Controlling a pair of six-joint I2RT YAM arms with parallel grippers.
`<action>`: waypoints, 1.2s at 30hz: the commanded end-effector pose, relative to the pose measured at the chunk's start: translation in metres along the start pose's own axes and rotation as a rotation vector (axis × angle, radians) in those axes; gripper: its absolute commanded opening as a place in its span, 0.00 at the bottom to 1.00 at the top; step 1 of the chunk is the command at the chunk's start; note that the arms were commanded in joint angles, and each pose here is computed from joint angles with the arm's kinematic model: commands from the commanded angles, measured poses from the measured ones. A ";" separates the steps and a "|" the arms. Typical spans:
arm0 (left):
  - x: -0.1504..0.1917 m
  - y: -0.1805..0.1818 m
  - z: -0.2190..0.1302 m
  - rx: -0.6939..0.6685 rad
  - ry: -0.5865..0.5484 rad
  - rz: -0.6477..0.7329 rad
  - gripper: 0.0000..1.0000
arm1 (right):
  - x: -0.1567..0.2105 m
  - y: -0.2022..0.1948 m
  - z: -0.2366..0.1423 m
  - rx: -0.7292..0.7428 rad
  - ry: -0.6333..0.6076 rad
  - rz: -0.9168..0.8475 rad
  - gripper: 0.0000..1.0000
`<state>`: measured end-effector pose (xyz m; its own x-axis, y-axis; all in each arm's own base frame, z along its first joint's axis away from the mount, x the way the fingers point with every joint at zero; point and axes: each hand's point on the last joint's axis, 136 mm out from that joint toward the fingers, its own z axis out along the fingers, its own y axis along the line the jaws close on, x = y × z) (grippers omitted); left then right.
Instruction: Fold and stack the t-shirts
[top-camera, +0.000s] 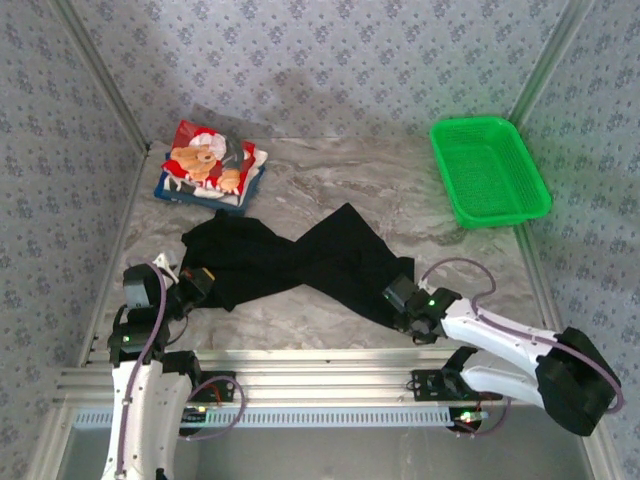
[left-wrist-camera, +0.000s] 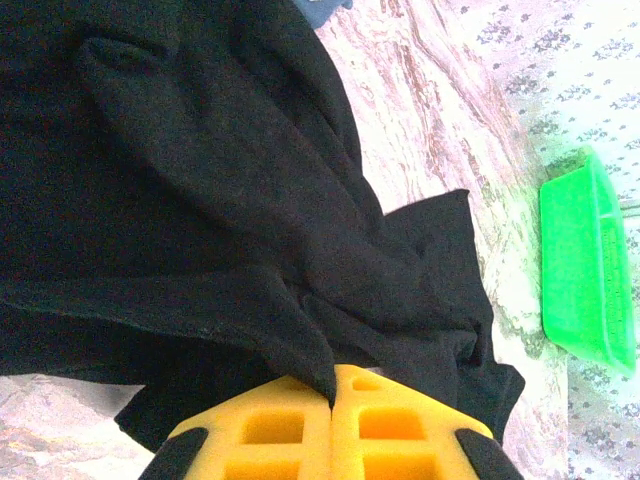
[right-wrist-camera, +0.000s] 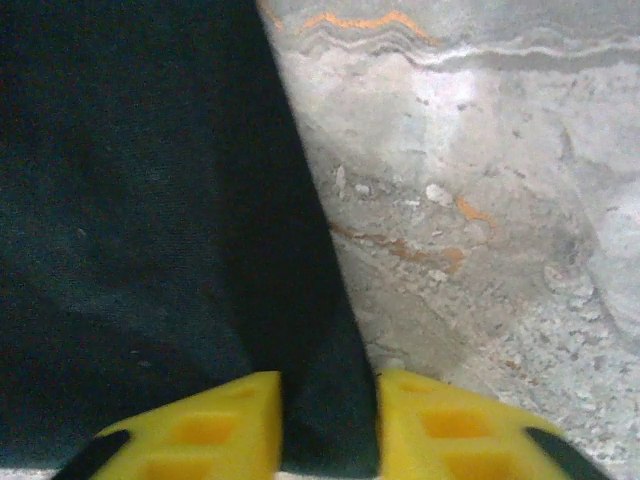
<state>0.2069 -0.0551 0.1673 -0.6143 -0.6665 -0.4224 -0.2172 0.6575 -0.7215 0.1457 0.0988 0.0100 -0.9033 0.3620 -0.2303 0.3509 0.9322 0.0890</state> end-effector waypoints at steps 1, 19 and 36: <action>-0.006 -0.012 -0.008 0.024 -0.019 0.046 0.00 | -0.004 0.083 -0.004 -0.355 0.036 -0.027 0.18; -0.135 -0.202 -0.115 0.293 -0.314 0.337 0.00 | -0.174 0.118 -0.277 -0.784 -0.406 -0.075 0.00; -0.182 -0.347 -0.272 0.540 -0.600 0.543 0.00 | -0.222 0.087 -0.541 -1.200 -0.818 -0.115 0.00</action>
<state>0.2012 -0.0589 0.6297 -0.0166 -0.4713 -0.8818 0.4000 0.8051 -0.4379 0.2737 0.0912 0.5572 -0.3896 0.5691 -0.7241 -0.3775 0.6185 0.6892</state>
